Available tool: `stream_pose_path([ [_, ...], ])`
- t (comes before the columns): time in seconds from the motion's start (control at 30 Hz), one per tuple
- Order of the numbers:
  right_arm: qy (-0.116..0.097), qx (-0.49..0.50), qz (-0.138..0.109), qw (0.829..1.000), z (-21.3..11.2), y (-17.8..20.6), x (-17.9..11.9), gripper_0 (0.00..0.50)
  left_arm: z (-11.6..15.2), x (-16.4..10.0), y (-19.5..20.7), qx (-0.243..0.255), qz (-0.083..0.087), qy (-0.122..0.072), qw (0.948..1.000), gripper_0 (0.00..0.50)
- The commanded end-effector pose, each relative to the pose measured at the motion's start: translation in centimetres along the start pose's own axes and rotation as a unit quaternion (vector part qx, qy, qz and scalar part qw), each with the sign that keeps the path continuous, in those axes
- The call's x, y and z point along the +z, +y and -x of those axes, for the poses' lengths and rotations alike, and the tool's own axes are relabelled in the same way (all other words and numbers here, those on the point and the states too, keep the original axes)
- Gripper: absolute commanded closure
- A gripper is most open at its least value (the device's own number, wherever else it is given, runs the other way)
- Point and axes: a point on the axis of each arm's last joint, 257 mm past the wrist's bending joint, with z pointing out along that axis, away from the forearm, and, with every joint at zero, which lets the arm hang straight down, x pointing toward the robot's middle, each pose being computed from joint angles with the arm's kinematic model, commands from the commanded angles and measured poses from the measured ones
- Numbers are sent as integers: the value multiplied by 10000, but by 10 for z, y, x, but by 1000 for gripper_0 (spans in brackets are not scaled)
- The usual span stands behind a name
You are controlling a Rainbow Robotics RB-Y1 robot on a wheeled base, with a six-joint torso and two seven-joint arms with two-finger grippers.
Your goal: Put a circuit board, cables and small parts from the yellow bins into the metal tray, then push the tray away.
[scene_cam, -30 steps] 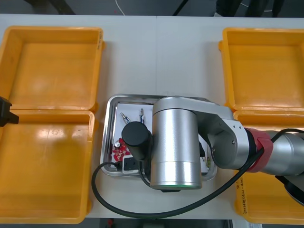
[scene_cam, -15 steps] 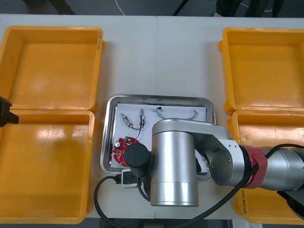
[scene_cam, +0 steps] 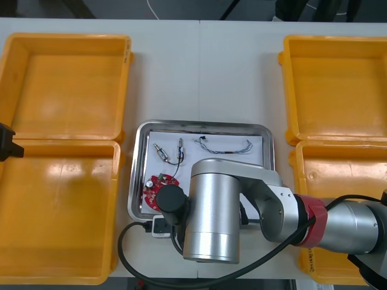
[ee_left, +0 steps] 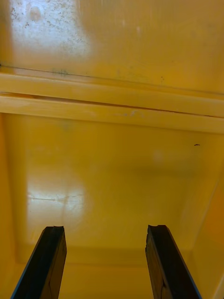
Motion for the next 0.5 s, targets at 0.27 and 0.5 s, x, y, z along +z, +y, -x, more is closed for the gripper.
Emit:
stream_pose_path([
  [0.27, -285, -98, -163, 9994, 23, 1, 2, 0, 4, -16, 14, 247, 220, -138, 9994, 0],
  [0.5, -335, -120, -268, 9990, 27, -1, 3, 0, 4, -16, 14, 247, 220, -138, 9994, 0],
])
